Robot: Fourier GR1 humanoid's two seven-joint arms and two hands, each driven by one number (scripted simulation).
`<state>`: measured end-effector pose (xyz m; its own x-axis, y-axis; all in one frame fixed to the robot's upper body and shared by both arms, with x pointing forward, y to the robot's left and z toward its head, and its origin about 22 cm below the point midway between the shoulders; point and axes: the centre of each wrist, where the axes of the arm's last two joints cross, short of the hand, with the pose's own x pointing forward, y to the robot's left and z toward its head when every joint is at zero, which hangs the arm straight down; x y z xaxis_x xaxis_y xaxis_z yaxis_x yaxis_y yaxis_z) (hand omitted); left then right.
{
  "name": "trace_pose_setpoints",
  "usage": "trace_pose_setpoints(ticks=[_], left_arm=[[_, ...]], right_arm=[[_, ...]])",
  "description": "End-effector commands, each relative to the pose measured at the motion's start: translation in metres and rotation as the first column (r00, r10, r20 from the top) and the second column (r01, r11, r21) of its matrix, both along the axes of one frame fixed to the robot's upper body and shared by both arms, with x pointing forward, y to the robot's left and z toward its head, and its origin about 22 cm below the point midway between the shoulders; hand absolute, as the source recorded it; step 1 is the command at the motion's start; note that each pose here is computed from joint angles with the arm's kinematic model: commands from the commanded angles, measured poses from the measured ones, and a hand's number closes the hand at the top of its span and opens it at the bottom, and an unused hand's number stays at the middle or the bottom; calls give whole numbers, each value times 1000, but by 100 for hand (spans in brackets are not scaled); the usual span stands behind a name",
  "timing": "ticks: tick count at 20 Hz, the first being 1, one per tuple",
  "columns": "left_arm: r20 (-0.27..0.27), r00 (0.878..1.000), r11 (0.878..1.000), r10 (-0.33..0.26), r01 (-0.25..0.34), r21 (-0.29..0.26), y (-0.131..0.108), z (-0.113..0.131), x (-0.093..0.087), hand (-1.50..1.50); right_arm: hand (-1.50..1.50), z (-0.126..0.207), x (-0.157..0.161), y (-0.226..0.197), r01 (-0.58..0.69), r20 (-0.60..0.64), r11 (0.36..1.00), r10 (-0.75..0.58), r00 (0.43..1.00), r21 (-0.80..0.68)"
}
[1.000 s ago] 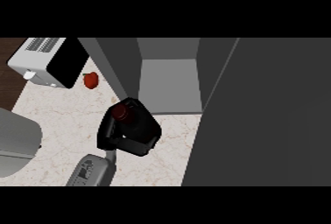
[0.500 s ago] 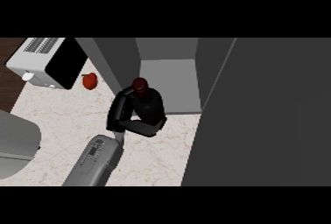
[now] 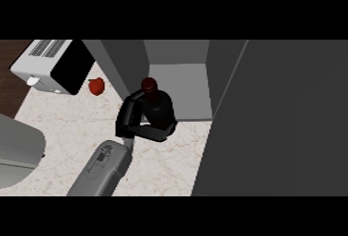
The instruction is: Pick up the wine, place it into the cabinet and close the cabinet
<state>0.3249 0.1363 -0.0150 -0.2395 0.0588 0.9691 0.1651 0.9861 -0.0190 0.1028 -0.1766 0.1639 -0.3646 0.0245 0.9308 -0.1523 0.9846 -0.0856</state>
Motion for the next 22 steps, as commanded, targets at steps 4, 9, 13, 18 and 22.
trace_pose_setpoints(ticks=[4, 9, 13, 18, 22], left_arm=[[-32, 999, 1000, 2, -2, 18, -31, 36, 40, 150], [-61, 997, 998, 40, -37, 43, -32, 29, 38, 150], [-51, 996, 986, 70, -62, 153, -32, 32, 42, 150], [-135, 984, 983, 117, -95, 155, -36, 34, 58, 150], [-153, 978, 985, 144, -127, 119, -35, 30, 70, 150]], right_arm=[[-150, 28, -20, -8, -78, 19, 994, 77, 997, 80], [-150, 21, -25, -3, -85, 19, 991, 84, 996, 104], [-150, 16, -17, 1, -94, 21, 989, 93, 995, 113], [-150, 17, -20, -1, -107, 4, 989, 107, 994, 100], [-150, 19, -21, -1, -112, 17, 988, 111, 994, 109]])
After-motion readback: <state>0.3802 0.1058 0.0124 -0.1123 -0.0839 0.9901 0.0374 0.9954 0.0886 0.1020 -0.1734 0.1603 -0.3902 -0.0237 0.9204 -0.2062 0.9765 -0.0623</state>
